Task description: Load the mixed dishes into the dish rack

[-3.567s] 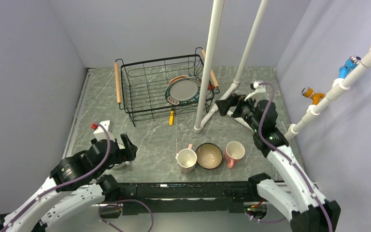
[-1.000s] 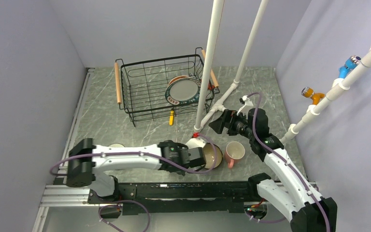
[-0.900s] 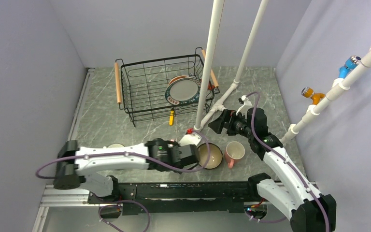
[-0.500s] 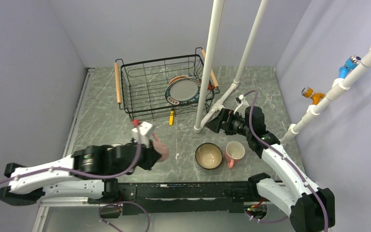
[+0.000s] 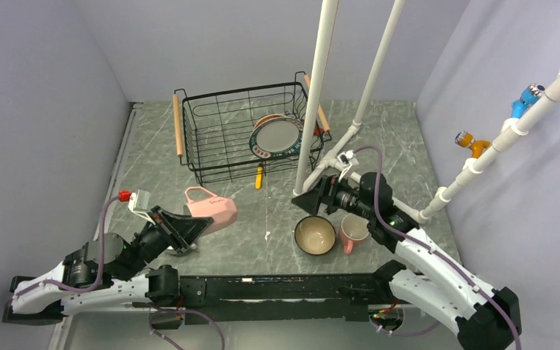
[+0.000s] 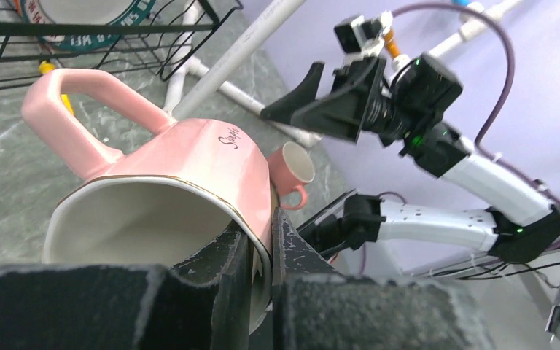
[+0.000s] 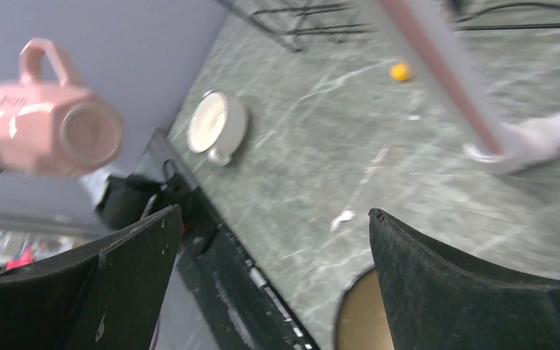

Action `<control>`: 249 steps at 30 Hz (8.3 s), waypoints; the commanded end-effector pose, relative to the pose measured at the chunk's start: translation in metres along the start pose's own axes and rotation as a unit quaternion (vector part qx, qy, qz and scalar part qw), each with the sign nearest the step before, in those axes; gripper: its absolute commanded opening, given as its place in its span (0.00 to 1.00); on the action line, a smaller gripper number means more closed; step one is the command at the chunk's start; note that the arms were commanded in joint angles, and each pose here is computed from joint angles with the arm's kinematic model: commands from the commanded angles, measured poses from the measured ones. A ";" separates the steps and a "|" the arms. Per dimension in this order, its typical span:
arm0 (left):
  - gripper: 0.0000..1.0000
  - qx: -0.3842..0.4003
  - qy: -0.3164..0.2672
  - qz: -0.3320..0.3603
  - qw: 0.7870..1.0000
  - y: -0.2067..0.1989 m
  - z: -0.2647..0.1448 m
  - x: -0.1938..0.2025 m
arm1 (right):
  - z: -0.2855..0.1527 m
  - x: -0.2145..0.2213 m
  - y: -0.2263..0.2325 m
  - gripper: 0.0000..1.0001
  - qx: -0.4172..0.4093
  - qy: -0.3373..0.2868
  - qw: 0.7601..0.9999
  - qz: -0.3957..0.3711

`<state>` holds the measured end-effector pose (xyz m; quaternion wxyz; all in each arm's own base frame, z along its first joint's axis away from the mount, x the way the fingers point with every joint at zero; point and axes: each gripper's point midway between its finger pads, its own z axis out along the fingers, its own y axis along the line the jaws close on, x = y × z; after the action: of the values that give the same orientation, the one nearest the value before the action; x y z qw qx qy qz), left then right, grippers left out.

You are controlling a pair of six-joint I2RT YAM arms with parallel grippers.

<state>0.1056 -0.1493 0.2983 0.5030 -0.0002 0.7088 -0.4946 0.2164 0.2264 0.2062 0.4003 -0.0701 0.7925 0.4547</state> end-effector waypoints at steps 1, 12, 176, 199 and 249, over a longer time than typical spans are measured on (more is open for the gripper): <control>0.00 0.074 -0.092 -0.061 0.991 -0.040 -0.002 -0.050 | 0.005 0.001 0.059 1.00 -0.102 -0.037 0.994 0.001; 0.00 0.161 -0.146 -0.033 0.976 -0.080 0.007 -0.064 | 0.022 0.002 0.200 1.00 -0.289 -0.040 0.952 0.089; 0.99 -0.276 0.054 0.267 0.922 -0.001 0.004 -0.095 | 0.137 -0.060 0.134 1.00 0.087 0.051 0.948 -0.301; 0.99 -0.413 0.185 0.205 0.868 0.195 0.213 -0.135 | -0.060 -0.048 0.010 1.00 0.228 -0.049 0.950 -0.206; 0.00 -0.567 0.099 0.165 0.801 0.333 0.258 -0.164 | -0.053 -0.064 -0.013 1.00 0.283 -0.033 0.928 -0.240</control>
<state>0.5066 -0.0935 0.1391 0.3430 -0.0619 0.9348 0.0680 0.2267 0.1600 0.2388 0.5071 -0.1345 0.8454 0.1003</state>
